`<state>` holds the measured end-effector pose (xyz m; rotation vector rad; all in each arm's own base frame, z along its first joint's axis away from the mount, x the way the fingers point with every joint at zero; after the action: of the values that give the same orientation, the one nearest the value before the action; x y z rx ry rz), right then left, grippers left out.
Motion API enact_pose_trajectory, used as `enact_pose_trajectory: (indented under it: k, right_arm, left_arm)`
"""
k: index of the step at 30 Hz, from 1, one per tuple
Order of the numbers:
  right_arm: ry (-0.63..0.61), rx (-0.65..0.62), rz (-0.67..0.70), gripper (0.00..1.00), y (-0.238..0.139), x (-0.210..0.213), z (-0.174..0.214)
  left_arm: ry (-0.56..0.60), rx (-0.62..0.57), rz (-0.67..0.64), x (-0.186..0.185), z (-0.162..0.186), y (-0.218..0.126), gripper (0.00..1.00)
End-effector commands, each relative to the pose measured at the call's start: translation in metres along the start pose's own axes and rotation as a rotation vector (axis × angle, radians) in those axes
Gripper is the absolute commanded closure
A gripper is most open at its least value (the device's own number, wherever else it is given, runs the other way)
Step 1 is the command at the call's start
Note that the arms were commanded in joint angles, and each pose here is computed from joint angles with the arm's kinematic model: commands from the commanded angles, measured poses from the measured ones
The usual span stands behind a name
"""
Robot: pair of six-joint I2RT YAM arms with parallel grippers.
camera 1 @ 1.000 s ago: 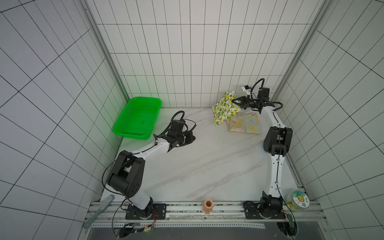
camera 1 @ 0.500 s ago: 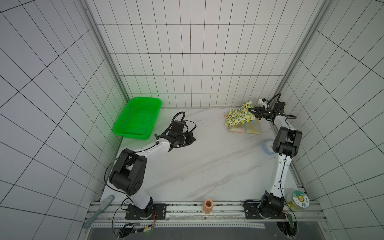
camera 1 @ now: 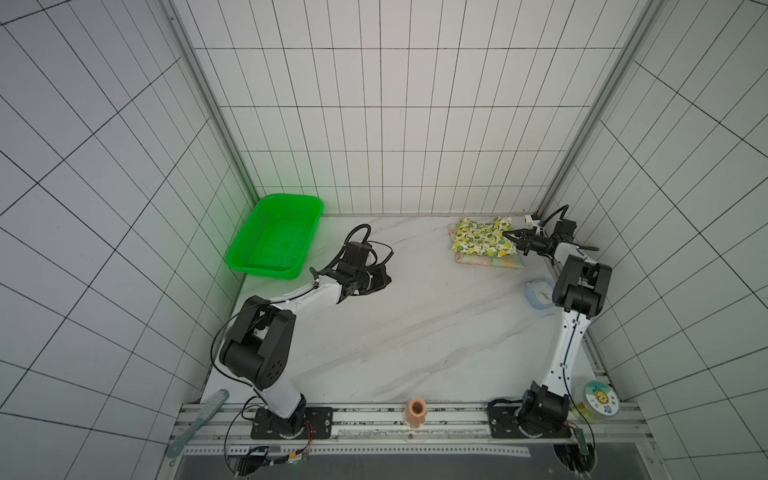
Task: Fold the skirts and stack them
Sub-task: 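Lower the lemon-print skirt onto the floral skirt and open the right gripper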
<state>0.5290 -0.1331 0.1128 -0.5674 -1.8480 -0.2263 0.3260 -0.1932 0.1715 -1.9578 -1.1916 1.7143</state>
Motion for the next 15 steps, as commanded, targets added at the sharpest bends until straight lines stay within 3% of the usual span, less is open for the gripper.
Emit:
enact_pose_trajectory:
  k: [1, 5, 8, 15]
  right_arm:
    - [-0.011, -0.018, 0.076, 0.90, -0.007, 0.005, 0.005]
    - [-0.025, 0.031, 0.277, 0.77, -0.012, 0.003, 0.003]
    - [-0.004, 0.030, 0.305, 0.81, -0.019, 0.001, 0.003]
    - [-0.037, 0.013, 0.355, 0.79, -0.024, 0.016, -0.001]
  left_arm:
    - [0.006, -0.006, 0.021, -0.006, -0.001, -0.001, 1.00]
    - [0.007, -0.003, 0.018, -0.005, 0.000, -0.001, 1.00]
    - [0.006, -0.001, 0.021, -0.004, 0.000, 0.000, 1.00]
    - [0.007, 0.004, 0.024, -0.004, 0.001, 0.003, 1.00]
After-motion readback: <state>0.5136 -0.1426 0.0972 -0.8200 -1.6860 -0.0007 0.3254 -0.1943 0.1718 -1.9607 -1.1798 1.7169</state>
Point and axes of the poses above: each gripper's point midway between its finger pads, its own y axis out along the fingers, its own x axis along the line the jaws close on, z = x × y, the point moved 9 cm from there along -y, back along the fingers, and after that the axes turned 7 degrees about -y, right-handed, at the moved point
